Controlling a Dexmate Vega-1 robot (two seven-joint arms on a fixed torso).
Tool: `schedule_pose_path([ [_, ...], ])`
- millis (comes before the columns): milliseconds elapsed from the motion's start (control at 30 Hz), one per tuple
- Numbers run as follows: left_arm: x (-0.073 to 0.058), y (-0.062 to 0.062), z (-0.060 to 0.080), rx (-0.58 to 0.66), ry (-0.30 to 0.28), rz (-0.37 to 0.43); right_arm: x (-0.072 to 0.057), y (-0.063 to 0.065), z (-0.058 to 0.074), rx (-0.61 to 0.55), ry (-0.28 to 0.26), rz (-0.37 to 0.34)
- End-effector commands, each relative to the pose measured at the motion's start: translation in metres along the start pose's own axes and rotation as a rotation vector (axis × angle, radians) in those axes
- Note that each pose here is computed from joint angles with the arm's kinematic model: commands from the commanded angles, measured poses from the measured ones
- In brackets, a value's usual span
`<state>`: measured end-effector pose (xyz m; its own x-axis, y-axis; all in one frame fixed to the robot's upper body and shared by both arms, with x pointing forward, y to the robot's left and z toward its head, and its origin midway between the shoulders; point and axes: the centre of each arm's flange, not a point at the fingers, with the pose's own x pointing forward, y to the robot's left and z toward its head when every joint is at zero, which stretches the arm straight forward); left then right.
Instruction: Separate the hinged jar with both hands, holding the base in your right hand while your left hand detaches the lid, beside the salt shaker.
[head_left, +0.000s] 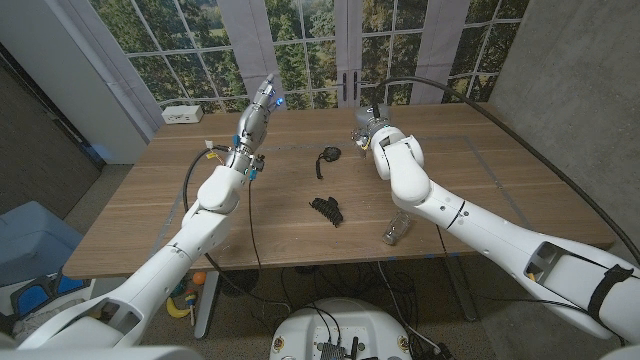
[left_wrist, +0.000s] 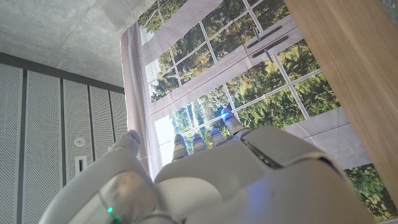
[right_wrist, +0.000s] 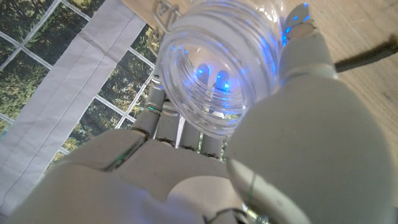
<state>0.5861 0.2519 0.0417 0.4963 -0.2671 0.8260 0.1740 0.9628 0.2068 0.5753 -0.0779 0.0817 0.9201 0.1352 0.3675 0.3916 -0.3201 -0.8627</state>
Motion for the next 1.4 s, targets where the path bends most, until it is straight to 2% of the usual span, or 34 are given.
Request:
schedule_pose_path([
  [33,-0.003,0.004,-0.004,-0.013,0.016,0.015,0.012,0.011,0.005,-0.069,0.007,0.131],
  [300,-0.004,0.002,-0.005,-0.012,0.021,0.014,0.019,0.021,0.008,-0.115,-0.003,0.216],
  [833,-0.009,0.000,-0.001,-0.009,0.020,0.018,0.025,0.037,0.010,-0.159,0.019,0.289],
  [1400,-0.011,-0.004,0.003,-0.006,0.021,0.007,0.026,0.059,0.007,-0.131,0.040,0.278],
])
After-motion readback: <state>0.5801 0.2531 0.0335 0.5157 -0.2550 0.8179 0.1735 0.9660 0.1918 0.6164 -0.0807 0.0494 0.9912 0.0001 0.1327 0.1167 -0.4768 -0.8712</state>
